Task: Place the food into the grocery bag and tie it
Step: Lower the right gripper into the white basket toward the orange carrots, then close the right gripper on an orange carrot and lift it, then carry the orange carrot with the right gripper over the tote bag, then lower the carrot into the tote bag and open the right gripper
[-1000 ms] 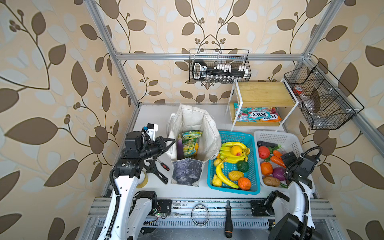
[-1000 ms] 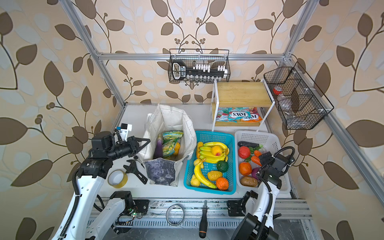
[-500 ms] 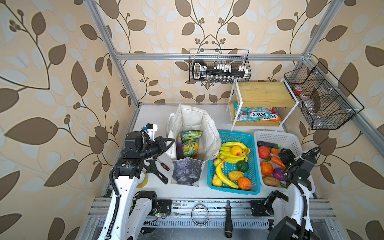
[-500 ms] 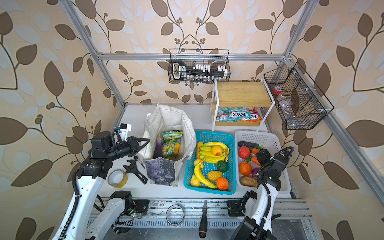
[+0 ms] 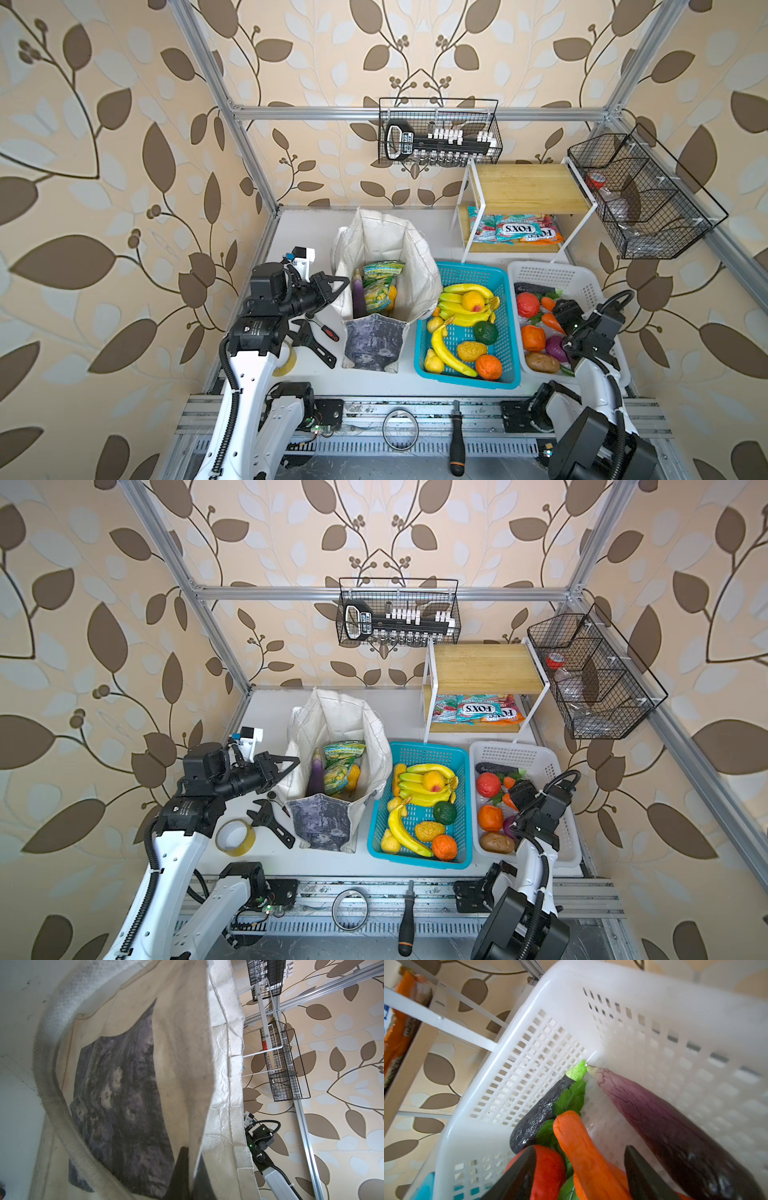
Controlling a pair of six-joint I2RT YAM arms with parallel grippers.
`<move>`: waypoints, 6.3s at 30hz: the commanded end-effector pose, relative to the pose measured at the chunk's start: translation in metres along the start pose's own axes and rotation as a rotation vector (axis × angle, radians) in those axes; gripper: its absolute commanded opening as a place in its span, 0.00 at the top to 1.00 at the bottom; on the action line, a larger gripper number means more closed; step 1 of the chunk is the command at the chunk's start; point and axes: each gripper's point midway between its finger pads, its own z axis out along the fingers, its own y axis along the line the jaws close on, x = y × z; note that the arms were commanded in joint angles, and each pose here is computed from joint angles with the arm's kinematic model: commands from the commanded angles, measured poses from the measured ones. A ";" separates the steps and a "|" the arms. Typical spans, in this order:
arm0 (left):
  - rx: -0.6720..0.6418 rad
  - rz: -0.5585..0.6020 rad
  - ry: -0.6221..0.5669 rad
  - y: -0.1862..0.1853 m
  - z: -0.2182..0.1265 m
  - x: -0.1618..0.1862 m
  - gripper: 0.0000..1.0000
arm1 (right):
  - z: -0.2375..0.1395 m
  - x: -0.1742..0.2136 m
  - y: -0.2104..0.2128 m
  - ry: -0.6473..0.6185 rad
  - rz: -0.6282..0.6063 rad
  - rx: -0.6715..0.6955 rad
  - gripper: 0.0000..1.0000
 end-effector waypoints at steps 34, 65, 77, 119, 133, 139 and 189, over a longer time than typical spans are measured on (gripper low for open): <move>0.045 0.105 -0.038 -0.011 0.004 -0.014 1.00 | -0.068 -0.036 0.042 -0.097 -0.005 -0.146 0.78; 0.039 0.071 -0.045 -0.011 0.006 -0.018 1.00 | -0.163 -0.062 0.136 -0.177 0.078 -0.508 0.82; 0.044 0.067 -0.050 -0.014 0.008 -0.024 1.00 | -0.189 -0.052 0.173 -0.099 0.221 -0.742 0.87; 0.013 0.178 -0.037 -0.036 0.002 -0.043 1.00 | -0.243 0.196 0.429 0.618 -0.915 -0.897 0.89; 0.066 0.064 -0.018 -0.022 0.012 -0.030 1.00 | -0.176 0.307 0.431 0.821 -1.088 -0.739 0.85; 0.082 0.048 -0.013 -0.024 0.012 -0.029 1.00 | -0.144 0.312 0.442 0.717 -1.094 -0.645 0.75; -0.381 -0.309 -0.564 0.076 -0.050 -0.056 1.00 | -0.182 0.168 0.326 0.613 -0.555 -0.886 0.32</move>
